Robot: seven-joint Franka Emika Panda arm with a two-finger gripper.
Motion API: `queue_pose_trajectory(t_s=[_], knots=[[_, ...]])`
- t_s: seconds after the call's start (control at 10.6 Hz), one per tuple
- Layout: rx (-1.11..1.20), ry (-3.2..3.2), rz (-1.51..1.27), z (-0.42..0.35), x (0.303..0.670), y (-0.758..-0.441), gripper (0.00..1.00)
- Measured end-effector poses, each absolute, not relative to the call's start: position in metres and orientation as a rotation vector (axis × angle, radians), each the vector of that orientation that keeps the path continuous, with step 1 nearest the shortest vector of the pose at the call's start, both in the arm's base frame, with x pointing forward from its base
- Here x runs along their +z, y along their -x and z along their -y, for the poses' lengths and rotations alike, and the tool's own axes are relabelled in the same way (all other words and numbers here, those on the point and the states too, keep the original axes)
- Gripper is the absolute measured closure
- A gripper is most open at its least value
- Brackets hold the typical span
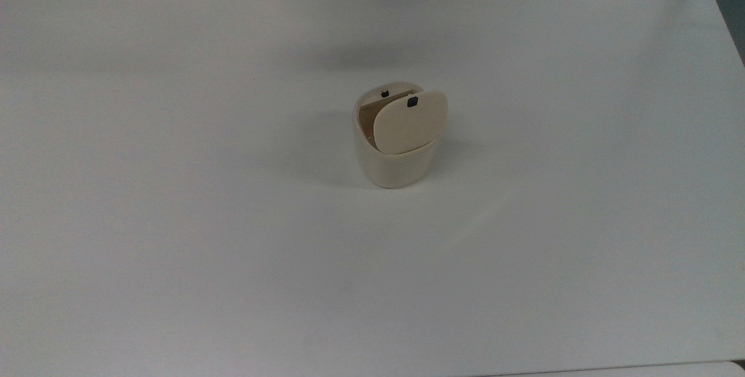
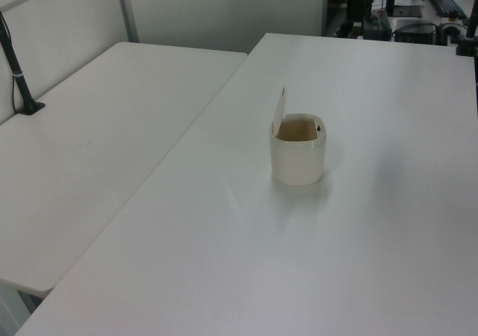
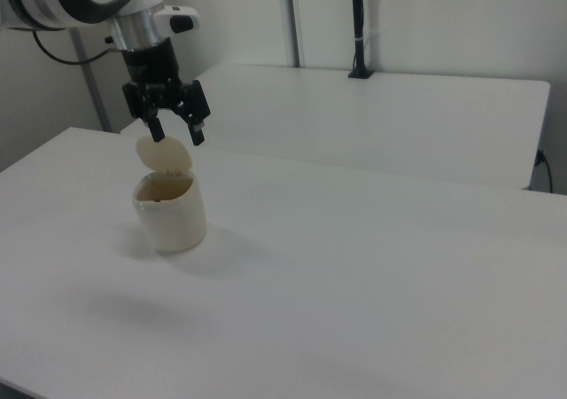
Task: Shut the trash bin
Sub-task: 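Move the gripper down toward the open lid of the cream bin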
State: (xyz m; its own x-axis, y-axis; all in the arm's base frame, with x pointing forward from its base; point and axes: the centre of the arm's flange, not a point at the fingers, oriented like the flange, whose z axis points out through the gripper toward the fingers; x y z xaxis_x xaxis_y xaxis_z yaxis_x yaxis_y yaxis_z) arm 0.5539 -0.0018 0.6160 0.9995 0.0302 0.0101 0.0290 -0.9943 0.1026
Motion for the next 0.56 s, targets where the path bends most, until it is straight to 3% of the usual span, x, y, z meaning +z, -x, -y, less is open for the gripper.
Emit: queue_pose_trajectory(t_s=[0.09, 0.38, 0.56], knots=[[0.016, -3.039, -0.049, 0.001, 0.615, -0.554, 0.15], [0.016, -3.039, -0.055, -0.001, 0.613, -0.556, 0.70], [0.098, -3.047, -0.067, -0.006, 0.613, -0.566, 0.98]])
